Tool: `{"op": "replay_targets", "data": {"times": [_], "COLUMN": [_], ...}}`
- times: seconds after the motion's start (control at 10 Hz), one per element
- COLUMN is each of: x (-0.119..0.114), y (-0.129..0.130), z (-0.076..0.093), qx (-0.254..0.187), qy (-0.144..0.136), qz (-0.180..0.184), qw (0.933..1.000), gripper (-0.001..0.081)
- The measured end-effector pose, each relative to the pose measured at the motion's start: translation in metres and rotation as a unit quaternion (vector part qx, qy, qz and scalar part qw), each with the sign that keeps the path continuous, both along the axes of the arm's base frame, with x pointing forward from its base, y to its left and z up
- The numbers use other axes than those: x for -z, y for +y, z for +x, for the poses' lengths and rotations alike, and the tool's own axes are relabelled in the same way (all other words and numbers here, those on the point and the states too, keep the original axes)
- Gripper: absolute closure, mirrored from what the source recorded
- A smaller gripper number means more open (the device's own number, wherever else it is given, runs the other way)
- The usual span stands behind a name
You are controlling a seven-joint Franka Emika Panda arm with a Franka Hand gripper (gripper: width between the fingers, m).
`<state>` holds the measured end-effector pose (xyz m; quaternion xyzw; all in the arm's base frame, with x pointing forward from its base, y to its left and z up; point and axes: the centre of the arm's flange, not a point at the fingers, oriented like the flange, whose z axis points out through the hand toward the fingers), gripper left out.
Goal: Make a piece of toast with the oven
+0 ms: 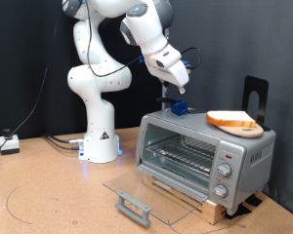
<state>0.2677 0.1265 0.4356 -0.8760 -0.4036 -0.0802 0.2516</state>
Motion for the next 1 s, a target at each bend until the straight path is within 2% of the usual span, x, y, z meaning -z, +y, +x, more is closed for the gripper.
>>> {"op": "replay_targets", "data": {"times": [0.6,1.0], "x": [0.020,0.038], "y": [0.007,0.019], "z": [-0.003,0.001], "qx": [0.011,0.018], "qy": [0.000,0.003], "qz": [-0.018,-0.025], "qw": [0.9998,0.9995], "gripper": [-0.0003,-0.0003]}}
